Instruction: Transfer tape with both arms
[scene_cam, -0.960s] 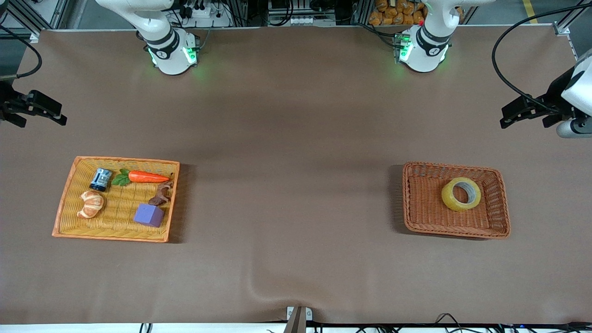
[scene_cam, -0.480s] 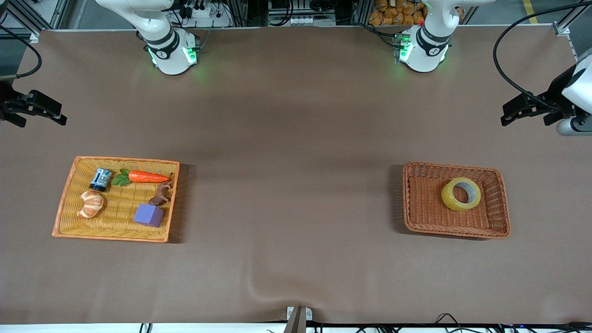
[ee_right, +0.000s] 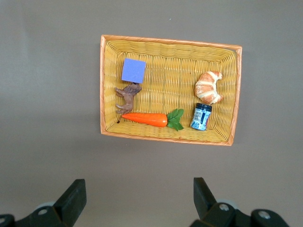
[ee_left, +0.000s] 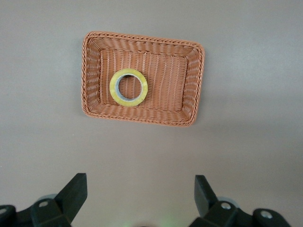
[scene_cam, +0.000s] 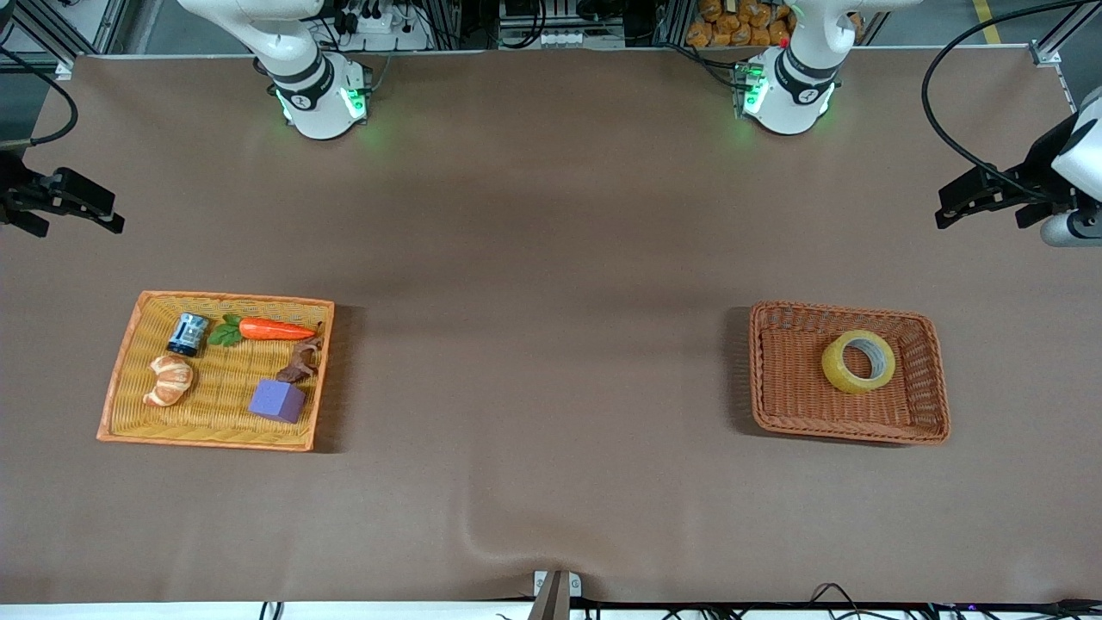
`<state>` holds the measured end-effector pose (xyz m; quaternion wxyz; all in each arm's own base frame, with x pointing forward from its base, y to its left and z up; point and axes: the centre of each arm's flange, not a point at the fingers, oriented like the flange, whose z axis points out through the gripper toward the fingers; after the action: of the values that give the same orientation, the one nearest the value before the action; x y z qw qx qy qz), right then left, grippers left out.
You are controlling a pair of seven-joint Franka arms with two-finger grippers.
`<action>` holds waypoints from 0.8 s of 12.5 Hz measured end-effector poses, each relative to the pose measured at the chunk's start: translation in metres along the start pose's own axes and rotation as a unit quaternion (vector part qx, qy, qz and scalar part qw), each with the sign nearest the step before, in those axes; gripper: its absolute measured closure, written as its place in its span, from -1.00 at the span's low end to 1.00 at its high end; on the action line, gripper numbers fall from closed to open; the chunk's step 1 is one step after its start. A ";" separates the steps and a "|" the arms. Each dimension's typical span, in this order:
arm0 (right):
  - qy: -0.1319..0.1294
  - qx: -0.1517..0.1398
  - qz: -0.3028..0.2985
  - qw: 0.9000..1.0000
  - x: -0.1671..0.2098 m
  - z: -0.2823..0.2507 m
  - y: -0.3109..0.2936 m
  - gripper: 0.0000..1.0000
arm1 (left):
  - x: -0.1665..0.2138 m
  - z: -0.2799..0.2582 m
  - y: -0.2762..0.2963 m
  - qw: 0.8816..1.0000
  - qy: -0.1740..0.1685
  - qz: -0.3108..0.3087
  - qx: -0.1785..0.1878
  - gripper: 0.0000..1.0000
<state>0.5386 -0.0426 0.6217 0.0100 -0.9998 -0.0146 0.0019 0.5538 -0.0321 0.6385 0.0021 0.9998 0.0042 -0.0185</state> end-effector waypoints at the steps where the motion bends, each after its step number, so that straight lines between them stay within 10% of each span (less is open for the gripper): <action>1: 0.000 0.000 0.000 1.000 0.000 0.000 0.000 -1.00 | 0.000 0.000 0.000 1.000 0.000 0.000 0.000 -1.00; 10: 0.000 0.000 0.001 1.000 0.000 0.000 0.001 -1.00 | -0.002 0.002 0.001 1.000 -0.010 0.004 0.013 -1.00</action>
<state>0.5385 -0.0438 0.6217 0.0100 -0.9999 -0.0135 0.0019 0.5515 -0.0336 0.6365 -0.0105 0.9995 0.0004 -0.0286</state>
